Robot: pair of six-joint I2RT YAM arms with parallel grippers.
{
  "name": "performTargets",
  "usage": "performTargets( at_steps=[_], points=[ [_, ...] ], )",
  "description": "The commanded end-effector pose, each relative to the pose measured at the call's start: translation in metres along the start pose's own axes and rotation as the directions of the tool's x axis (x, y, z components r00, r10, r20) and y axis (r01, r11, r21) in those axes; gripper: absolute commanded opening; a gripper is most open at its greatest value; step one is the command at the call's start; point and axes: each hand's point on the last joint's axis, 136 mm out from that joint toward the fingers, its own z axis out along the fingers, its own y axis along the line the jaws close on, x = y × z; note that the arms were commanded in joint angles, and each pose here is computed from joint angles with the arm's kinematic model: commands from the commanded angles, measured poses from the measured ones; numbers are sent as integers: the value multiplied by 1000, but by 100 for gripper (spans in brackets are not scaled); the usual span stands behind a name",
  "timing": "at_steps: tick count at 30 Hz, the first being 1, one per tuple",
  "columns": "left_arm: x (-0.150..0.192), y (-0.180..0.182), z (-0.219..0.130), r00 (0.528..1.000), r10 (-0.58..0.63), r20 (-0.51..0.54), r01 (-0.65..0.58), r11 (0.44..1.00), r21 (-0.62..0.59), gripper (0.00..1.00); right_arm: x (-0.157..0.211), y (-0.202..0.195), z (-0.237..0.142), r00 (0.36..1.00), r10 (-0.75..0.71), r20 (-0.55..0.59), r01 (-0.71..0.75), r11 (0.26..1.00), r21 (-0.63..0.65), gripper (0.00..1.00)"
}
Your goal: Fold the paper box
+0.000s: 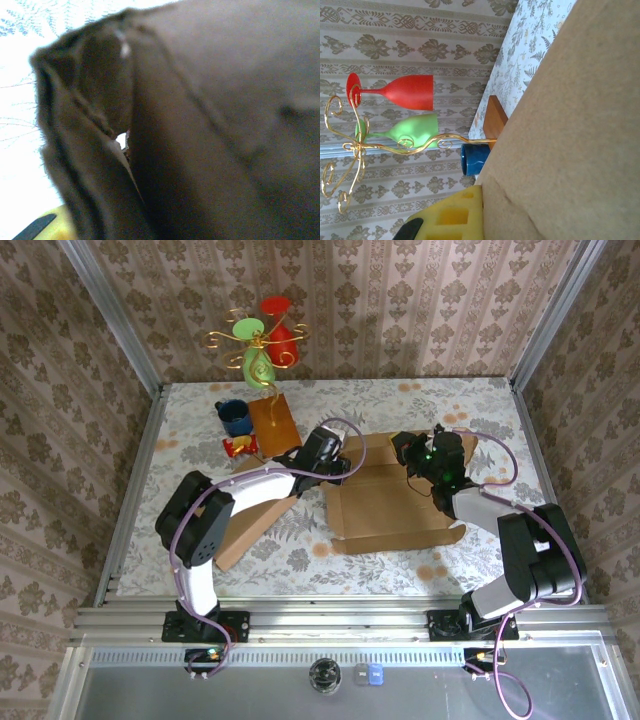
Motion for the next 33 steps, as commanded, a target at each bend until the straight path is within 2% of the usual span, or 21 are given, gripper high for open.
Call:
performTargets(
  at_steps=[1, 11, 16, 20, 21, 25, 27, 30, 33],
  points=[
    [-8, -6, 6, 999, -38, 32, 38, 999, 2, 37, 23, -34, -3, 997, 42, -61, -35, 993, 109, 0],
    [-8, -3, 10, 997, -62, 35, 64, 996, -59, 29, 22, -31, -1, 997, 54, -53, -48, 993, 105, 0],
    [-8, -1, 13, 996, -76, 37, 79, 994, -79, 16, 21, -29, 0, 997, 63, -50, -57, 993, 107, 0],
    [-10, 4, 14, 996, -80, 26, 83, 988, -133, 0, 21, -27, 0, 997, 67, -50, -60, 991, 116, 0],
    [-10, 6, 14, 996, -85, 21, 87, 984, -154, 0, 21, -26, 0, 997, 66, -50, -60, 991, 120, 0],
    [-12, 16, 9, 993, -114, 43, 121, 970, -210, 0, 18, -20, -3, 998, 55, -43, -49, 990, 129, 16],
    [-13, 19, 7, 991, -126, 53, 134, 967, -215, 0, 17, -17, -7, 998, 40, -41, -33, 988, 149, 33],
    [-17, 22, 4, 990, -136, 45, 142, 971, -191, 0, 8, -13, -19, 1000, 1, -31, 6, 977, 215, 53],
    [-22, 25, 0, 983, -181, 31, 184, 975, -128, 0, -8, 13, -39, 999, -45, -12, 47, 974, 223, 64]
  ],
)
